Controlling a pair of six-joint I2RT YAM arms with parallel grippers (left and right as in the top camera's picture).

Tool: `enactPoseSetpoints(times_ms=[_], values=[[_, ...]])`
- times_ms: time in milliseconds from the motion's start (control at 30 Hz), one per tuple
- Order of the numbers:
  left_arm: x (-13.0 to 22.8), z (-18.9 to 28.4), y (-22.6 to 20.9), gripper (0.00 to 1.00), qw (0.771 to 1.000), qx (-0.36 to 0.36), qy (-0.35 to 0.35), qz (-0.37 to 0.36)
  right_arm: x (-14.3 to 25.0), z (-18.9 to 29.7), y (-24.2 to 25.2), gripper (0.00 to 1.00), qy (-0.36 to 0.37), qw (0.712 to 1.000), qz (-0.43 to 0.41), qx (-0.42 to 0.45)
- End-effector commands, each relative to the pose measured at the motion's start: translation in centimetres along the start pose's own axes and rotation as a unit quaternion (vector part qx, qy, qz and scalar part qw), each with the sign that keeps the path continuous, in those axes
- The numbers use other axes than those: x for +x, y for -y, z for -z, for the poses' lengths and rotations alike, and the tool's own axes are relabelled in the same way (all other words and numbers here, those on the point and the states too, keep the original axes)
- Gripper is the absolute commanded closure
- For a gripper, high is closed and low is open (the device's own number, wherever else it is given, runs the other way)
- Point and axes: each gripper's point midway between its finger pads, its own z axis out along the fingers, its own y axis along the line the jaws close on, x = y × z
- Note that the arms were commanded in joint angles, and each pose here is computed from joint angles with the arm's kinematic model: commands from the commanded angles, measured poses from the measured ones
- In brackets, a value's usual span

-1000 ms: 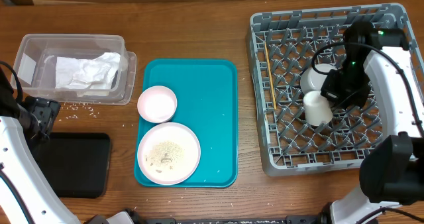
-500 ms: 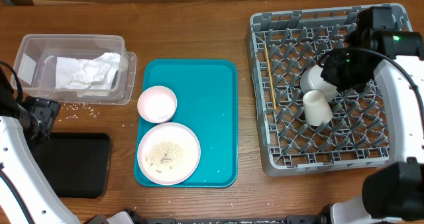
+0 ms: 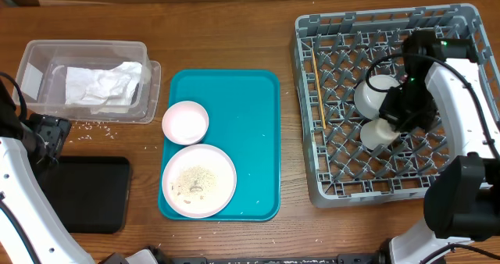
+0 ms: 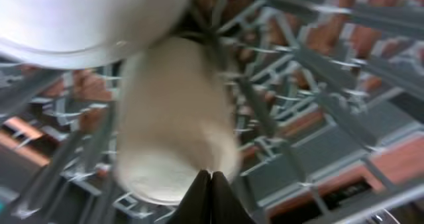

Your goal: Sort waste into correct bins and load items into the dishwasher

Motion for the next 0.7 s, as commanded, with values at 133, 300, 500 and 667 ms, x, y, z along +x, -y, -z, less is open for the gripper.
enactPoseSetpoints(times_ms=[133,300,500,667], values=[[-0.2,0.3,0.1,0.0,1.0,0.003,0.005,0.007,-0.2,4.8,1.9,0.96,0.091,0.995,-0.042,-0.006],[-0.2,0.3,0.1,0.0,1.0,0.003,0.005,0.007,-2.4,8.2,-3.5,0.96,0.154,0.975,0.024,-0.16],[-0.2,0.3,0.1,0.0,1.0,0.003,0.005,0.007,-7.8,9.7,-7.3,0.96,0.239,0.944,0.038,-0.226],[-0.2,0.3,0.1,0.0,1.0,0.003,0.005,0.007,-10.4,4.4,-9.0,0.96,0.197,0.958,0.036,-0.205]])
